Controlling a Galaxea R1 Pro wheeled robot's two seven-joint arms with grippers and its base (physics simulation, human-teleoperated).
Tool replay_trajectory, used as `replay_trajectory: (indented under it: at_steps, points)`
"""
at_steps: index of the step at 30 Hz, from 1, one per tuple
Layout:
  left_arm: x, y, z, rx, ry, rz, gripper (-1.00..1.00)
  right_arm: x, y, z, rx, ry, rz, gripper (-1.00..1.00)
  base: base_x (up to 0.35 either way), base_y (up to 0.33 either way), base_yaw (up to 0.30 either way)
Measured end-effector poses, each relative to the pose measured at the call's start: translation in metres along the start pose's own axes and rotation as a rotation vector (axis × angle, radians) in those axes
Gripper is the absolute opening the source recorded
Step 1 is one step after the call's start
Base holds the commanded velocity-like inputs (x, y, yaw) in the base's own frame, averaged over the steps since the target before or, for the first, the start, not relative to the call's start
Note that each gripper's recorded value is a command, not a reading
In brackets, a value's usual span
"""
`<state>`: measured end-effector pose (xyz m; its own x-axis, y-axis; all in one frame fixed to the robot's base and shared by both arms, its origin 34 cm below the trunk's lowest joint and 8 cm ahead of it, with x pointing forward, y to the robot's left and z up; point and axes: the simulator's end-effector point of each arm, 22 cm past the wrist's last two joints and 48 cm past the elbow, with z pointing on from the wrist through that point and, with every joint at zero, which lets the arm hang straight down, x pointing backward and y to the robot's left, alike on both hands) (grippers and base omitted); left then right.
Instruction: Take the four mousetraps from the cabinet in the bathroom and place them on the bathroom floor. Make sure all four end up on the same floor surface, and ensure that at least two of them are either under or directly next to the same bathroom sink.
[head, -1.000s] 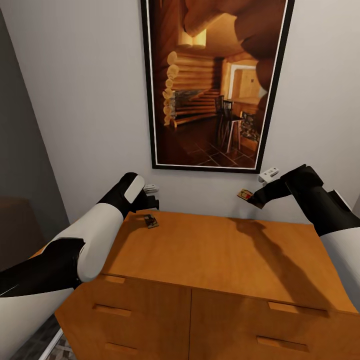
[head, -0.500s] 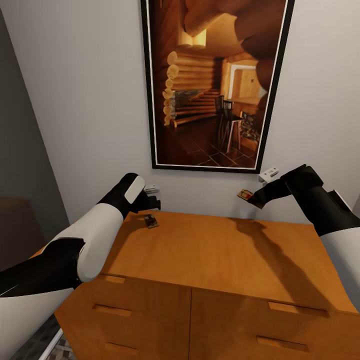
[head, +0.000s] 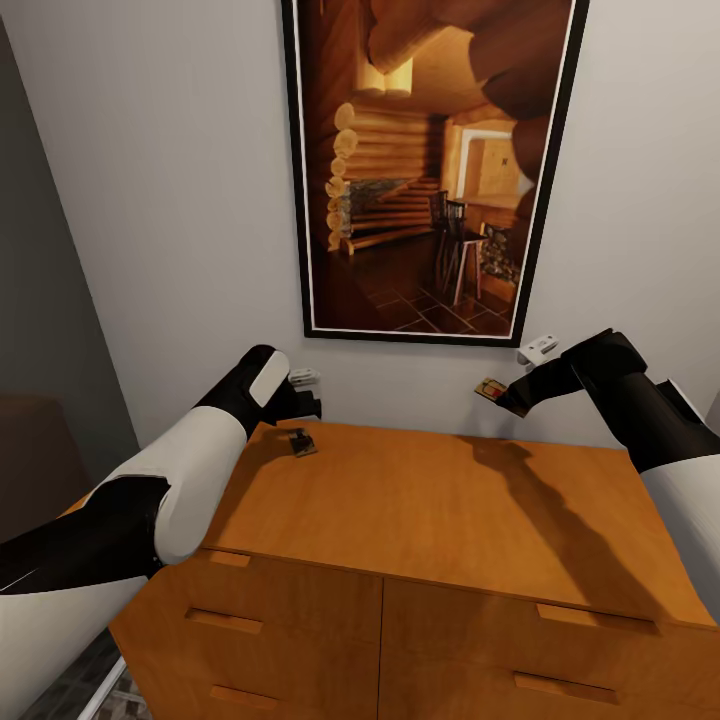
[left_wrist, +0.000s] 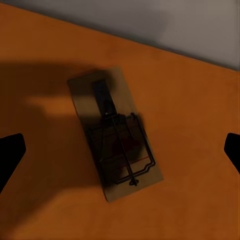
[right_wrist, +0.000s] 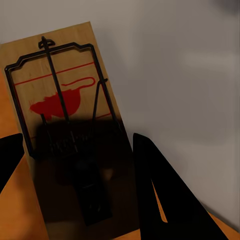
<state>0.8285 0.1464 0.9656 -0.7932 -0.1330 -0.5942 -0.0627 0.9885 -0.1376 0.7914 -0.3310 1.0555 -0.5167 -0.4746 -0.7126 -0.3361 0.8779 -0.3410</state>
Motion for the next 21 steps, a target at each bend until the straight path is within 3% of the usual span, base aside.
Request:
replay_trajectory:
  at_steps: [21]
  points:
    - [0.0007,-0.0001,0.0005,0.001,0.002,-0.003,1.0,0.0005,-0.0007,-0.0001,0.001,0.001,0.0,-1.0,0.0,0.0,0.0]
